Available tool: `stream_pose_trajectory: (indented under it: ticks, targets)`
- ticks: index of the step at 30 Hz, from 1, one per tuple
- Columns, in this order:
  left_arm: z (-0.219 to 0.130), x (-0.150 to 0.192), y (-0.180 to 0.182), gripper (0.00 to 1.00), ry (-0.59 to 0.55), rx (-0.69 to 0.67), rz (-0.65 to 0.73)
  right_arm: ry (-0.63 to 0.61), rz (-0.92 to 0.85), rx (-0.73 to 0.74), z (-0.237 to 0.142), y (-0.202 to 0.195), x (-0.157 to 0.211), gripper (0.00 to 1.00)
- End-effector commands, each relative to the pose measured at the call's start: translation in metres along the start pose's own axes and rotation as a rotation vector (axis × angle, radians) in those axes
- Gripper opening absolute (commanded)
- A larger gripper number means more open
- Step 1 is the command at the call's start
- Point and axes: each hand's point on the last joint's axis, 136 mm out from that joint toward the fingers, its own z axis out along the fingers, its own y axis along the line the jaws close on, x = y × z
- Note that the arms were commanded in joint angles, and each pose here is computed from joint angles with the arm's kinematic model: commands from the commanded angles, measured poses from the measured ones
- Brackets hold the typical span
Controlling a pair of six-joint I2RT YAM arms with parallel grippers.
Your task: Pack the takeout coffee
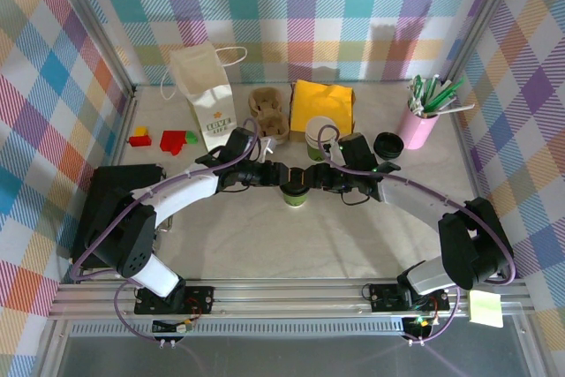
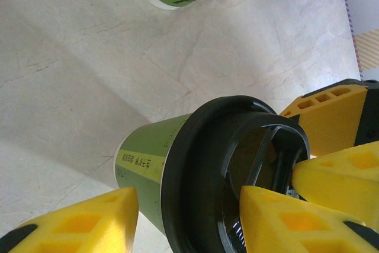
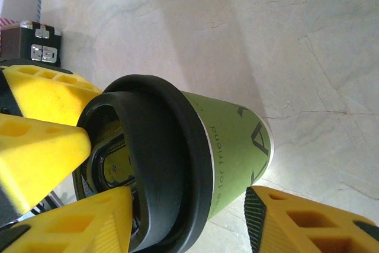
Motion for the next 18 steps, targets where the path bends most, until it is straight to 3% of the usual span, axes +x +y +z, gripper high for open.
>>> stream_pose_trajectory:
  ticks: [1,11,18]
  targets:
    - [-0.006,0.002,-0.003,0.5,0.017,-0.035,0.019,0.03,-0.005,0.085,-0.007,-0.01,0.004,0.55]
    - [-0.024,-0.016,-0.018,0.53,-0.014,-0.037,0.034,-0.021,-0.069,0.068,-0.027,0.018,-0.022,0.57]
    - [-0.06,-0.034,-0.024,0.53,-0.104,-0.084,0.049,-0.043,-0.142,0.1,-0.044,0.039,-0.026,0.58]
